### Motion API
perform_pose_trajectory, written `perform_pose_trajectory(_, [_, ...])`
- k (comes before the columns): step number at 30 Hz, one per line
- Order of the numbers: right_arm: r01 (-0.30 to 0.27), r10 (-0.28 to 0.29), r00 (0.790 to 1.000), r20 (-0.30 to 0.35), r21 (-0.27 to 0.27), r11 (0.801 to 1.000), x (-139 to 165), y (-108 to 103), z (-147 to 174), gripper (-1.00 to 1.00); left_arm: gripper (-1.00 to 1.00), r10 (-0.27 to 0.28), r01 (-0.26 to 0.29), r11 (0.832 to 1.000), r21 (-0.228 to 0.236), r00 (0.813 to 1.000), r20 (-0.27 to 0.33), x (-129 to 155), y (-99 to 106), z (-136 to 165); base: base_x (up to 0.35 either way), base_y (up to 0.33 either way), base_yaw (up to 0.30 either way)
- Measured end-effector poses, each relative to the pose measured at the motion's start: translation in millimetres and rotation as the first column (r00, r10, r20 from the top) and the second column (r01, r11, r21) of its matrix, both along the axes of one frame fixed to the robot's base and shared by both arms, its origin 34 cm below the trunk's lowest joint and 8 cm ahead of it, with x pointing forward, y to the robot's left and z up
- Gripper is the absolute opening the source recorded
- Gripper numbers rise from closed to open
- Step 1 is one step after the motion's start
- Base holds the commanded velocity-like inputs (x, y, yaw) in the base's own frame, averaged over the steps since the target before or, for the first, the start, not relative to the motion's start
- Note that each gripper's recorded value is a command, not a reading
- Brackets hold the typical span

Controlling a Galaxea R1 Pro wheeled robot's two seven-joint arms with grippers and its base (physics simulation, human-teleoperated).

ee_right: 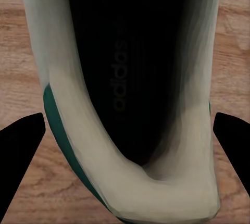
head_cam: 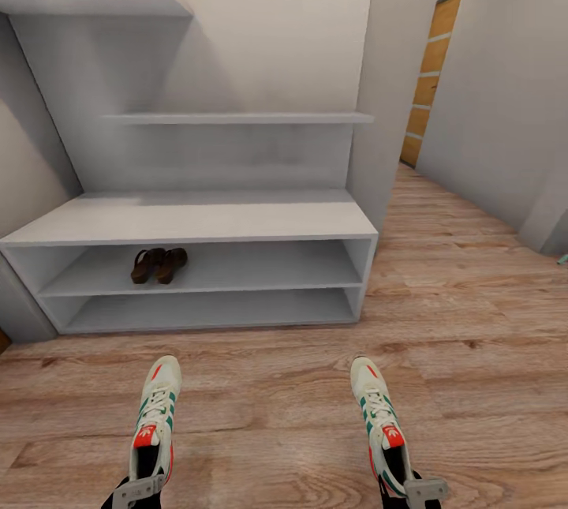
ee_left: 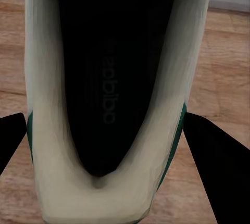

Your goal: Pick up the two gym shoes and the two sandals from the corridor floor and place them onto the hallstand (shoe rack) in the corridor, making sure they are on the rack and not on the floor. Arrange them so the two gym shoes are next to each other and the two sandals are next to each other.

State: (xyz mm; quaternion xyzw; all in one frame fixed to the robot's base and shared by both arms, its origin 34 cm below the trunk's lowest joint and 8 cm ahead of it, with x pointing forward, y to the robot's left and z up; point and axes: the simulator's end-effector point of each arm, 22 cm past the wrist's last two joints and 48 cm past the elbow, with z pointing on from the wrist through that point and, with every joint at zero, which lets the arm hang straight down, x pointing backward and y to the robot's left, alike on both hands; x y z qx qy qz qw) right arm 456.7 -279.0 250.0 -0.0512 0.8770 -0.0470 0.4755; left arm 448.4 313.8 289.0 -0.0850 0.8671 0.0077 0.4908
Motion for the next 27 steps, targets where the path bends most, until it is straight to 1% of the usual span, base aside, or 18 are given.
perform_pose_trajectory(9, [0.001, -0.001, 1.0, 0.002, 0.001, 1.0, 0.6, 0.1, 0.4, -1.0, -1.0, 0.0, 0.0, 1.0, 0.001, 1.0, -0.001, -0.3, 0.3, -0.3, 0.0, 0.0, 0.0])
perform_pose_trajectory(17, [0.012, -0.012, 1.0, 0.009, 0.002, 1.0, 2.3, -1.4, 2.4, -1.0, -1.0, -0.009, 0.009, 1.0, -0.007, 1.0, -0.005, -0.8, -5.0, -1.6, 0.0, 0.0, -0.058])
perform_pose_trajectory(18, [0.015, -0.015, 1.0, 0.006, -0.003, 1.0, 1.5, -5.9, 1.9, -1.0, -1.0, -0.032, 0.032, 0.999, -0.016, 0.999, -0.025, -6.9, -12.8, -9.1, 0.0, 0.0, -0.005])
perform_pose_trajectory(22, [0.012, -0.012, 1.0, 0.008, -0.009, 1.0, 2.2, -8.5, 2.5, -1.0, -1.0, -0.029, 0.028, 0.999, -0.018, 0.999, -0.027, -5.6, -11.5, -9.5, 0.0, 0.0, -0.002])
perform_pose_trajectory(27, [0.014, -0.014, 1.0, 0.01, -0.036, 0.999, 3.4, -26.9, 4.6, -1.0, -1.0, -0.029, 0.028, 0.999, -0.017, 0.999, -0.027, -2.6, -10.7, -9.0, 0.0, 0.0, 0.0])
